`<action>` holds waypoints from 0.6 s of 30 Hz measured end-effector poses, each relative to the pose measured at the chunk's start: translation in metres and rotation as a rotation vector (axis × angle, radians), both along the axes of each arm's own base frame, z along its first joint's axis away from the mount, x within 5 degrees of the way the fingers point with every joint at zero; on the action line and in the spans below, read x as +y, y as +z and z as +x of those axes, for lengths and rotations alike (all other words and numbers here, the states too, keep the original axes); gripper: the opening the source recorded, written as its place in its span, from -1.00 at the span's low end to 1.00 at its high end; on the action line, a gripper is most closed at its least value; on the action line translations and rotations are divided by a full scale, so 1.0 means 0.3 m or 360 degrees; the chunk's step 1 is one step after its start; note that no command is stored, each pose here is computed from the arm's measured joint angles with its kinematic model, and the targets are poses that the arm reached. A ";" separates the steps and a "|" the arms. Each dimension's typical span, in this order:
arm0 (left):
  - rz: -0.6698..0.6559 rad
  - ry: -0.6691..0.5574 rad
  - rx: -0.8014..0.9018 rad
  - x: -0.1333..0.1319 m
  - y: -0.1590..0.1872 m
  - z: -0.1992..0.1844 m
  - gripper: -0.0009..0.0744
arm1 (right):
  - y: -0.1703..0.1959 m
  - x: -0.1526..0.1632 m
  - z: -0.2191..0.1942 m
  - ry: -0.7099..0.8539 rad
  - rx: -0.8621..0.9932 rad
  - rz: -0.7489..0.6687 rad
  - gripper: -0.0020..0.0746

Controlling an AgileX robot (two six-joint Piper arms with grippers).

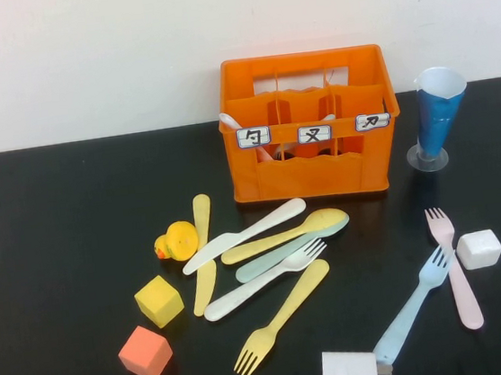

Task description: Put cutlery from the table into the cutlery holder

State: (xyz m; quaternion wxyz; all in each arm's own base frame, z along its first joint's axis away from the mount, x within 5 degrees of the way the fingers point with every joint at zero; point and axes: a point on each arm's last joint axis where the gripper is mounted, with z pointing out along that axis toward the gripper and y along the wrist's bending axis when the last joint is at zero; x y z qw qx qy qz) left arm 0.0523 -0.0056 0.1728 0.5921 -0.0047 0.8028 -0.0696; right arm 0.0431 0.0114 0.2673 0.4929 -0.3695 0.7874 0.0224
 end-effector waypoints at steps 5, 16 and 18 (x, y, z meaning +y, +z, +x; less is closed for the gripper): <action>0.0058 -0.0034 -0.0006 -0.002 0.000 0.000 -0.98 | 0.000 0.000 0.000 0.0000 0.0000 0.0000 -0.95; 0.0011 0.0023 0.0003 0.001 -0.001 0.000 -0.98 | 0.000 0.000 0.000 0.0000 0.0000 0.0000 -0.95; 0.0004 0.0022 0.0003 0.001 -0.001 0.000 -0.98 | 0.000 0.000 0.000 0.0000 0.0000 0.0000 -0.95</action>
